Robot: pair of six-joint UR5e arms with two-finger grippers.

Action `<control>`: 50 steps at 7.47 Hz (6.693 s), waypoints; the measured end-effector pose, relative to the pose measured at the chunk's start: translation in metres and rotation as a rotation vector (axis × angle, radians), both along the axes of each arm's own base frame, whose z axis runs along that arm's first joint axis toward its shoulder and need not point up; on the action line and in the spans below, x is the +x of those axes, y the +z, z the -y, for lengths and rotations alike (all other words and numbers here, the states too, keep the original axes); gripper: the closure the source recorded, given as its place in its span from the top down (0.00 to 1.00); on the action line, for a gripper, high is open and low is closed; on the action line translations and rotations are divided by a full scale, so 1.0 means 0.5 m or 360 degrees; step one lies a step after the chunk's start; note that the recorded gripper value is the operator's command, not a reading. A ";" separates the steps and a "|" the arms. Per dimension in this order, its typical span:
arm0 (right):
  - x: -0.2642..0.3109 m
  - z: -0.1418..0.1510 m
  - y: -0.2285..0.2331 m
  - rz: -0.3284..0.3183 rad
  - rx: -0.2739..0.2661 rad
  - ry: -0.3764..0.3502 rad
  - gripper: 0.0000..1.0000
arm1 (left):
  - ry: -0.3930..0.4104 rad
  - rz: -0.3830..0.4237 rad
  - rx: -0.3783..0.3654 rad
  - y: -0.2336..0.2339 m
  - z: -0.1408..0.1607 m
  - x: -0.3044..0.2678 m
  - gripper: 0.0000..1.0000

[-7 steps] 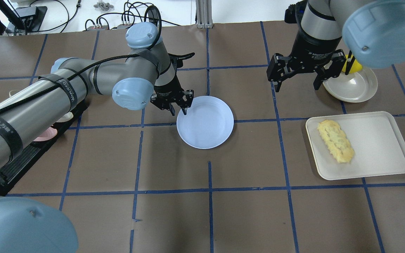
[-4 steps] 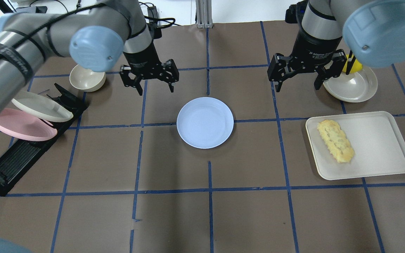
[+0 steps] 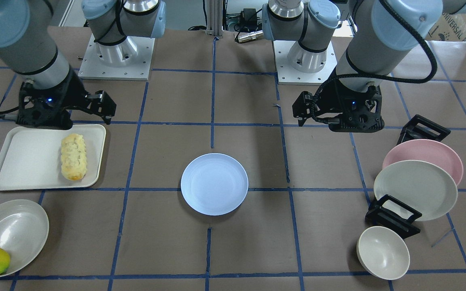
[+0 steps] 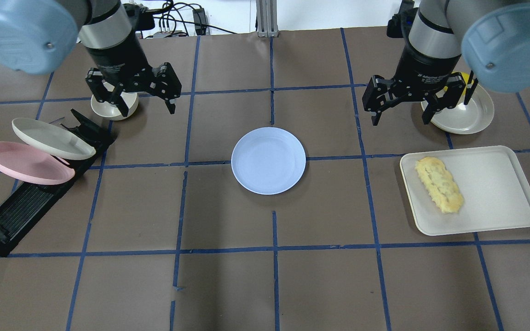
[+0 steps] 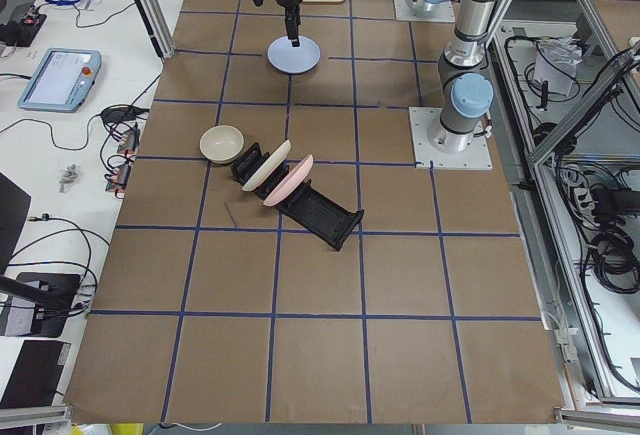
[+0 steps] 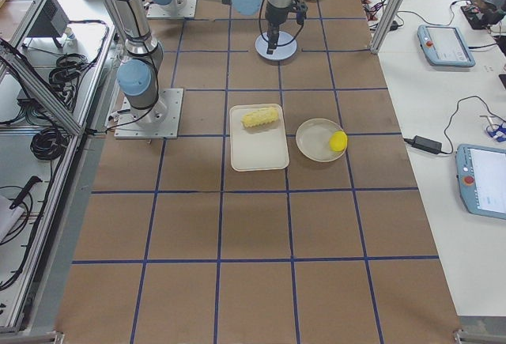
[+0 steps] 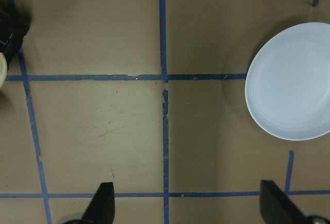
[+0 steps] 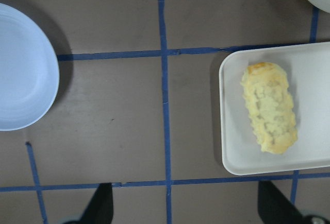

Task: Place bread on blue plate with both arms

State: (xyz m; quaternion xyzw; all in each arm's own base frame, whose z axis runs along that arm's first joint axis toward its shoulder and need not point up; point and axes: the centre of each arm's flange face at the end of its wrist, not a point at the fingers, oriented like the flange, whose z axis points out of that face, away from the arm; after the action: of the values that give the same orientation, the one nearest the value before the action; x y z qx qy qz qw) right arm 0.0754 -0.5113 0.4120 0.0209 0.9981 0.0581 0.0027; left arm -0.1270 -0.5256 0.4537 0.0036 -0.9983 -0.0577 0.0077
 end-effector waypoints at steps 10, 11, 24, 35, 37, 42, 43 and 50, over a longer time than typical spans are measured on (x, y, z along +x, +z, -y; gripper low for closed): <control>-0.202 -0.091 -0.394 -0.0117 -0.0006 0.0260 0.69 | 0.0012 -0.0002 0.0033 -0.020 -0.009 0.004 1.00; -0.204 -0.090 -0.422 -0.0115 0.0003 0.0273 0.35 | 0.0014 -0.0003 0.0035 -0.021 -0.009 0.004 1.00; 0.273 0.058 -0.162 -0.0071 -0.0029 0.0402 0.20 | 0.0003 0.0003 0.0048 -0.025 -0.014 0.002 1.00; 0.620 0.095 -0.338 -0.0114 0.0148 0.0194 1.00 | -0.0005 0.0000 0.0045 -0.024 -0.014 0.002 1.00; 0.576 0.113 -0.275 -0.0106 0.0132 0.0144 1.00 | -0.0005 0.0001 0.0047 -0.024 -0.014 0.002 1.00; 0.232 0.183 0.009 -0.0025 0.0065 0.0076 1.00 | 0.0009 -0.0002 0.0053 -0.029 -0.011 0.000 1.00; 0.167 0.160 0.065 -0.0011 0.0041 0.0073 1.00 | 0.0010 -0.0003 0.0053 -0.029 -0.011 0.000 1.00; 0.114 0.005 0.100 -0.0013 -0.0074 0.0071 1.00 | -0.0009 0.0012 -0.0006 0.007 -0.024 -0.009 1.00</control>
State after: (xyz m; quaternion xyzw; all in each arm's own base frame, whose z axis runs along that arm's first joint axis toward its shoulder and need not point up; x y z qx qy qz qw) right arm 0.1324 -0.5136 0.4621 -0.0014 0.9994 0.0349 -0.0022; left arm -0.1316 -0.5137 0.4573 0.0009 -0.9984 -0.0557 0.0038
